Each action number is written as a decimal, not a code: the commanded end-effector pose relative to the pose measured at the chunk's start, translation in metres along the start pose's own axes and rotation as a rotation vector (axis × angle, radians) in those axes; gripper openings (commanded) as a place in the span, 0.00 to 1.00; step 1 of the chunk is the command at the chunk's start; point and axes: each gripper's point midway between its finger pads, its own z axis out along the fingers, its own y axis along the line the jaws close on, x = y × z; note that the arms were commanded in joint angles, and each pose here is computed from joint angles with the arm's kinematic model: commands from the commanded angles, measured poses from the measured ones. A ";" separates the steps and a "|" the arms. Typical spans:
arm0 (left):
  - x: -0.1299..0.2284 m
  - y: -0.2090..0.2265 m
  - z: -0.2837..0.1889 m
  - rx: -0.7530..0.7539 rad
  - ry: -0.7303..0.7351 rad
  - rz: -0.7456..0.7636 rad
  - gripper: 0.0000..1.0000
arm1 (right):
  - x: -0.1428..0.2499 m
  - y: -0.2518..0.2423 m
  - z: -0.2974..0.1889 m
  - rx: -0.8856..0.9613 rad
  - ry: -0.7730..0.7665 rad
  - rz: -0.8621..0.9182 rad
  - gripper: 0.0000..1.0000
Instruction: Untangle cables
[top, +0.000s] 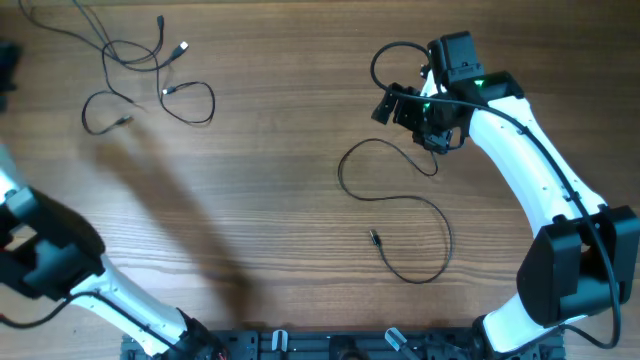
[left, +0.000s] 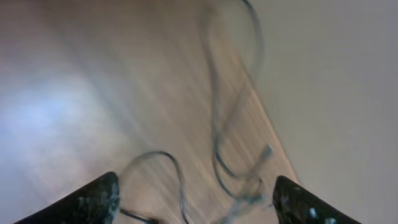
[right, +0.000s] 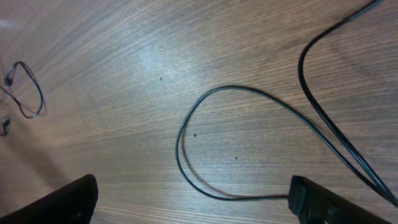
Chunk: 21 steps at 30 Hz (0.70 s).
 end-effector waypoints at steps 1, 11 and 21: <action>0.055 -0.065 0.029 0.172 0.122 0.284 0.92 | 0.003 0.002 -0.001 -0.002 0.005 0.004 1.00; 0.126 -0.034 0.125 -0.121 0.170 0.404 0.89 | 0.005 -0.001 -0.001 0.007 0.015 0.005 1.00; 0.101 -0.054 0.104 -0.026 0.121 0.235 0.04 | 0.010 -0.004 -0.001 0.020 0.033 0.012 1.00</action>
